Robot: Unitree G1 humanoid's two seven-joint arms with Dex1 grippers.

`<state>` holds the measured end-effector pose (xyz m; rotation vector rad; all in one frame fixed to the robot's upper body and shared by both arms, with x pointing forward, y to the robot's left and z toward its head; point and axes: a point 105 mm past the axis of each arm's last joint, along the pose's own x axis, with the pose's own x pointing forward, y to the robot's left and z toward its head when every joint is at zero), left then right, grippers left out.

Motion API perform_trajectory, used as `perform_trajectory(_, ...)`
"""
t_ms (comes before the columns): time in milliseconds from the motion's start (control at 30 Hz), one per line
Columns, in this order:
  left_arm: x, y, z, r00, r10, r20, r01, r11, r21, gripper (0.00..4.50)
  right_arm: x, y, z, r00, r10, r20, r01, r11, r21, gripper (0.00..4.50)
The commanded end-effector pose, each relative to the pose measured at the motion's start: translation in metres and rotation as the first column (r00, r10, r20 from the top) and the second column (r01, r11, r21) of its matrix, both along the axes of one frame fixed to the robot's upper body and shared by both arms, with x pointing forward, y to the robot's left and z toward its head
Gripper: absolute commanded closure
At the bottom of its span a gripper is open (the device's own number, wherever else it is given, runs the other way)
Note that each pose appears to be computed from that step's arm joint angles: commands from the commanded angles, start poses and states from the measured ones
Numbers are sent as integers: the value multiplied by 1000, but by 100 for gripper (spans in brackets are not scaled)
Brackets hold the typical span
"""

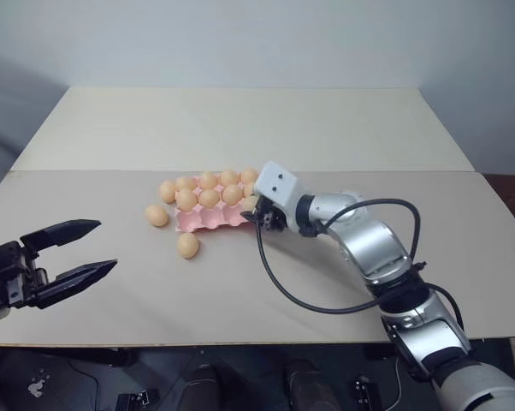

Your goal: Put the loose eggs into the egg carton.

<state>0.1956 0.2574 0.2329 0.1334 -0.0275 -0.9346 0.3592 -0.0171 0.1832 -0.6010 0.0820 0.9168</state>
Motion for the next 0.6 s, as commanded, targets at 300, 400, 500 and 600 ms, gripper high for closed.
perform_trajectory(300,-4,0,7,1000,-1,23,1,1000,-12,53,18,8,5,999,-33,40,32,999,38,123)
perform_trajectory(400,-5,0,6,1000,2,20,-1,1000,-11,53,16,3,15,998,-31,48,28,998,58,15)
perform_trajectory(500,-5,1,6,1000,5,16,-5,1000,-8,53,12,-8,27,998,-30,64,25,997,76,5)
perform_trajectory(600,-5,3,5,1000,8,12,-8,1000,-2,53,2,-19,39,998,-10,68,3,995,96,5)
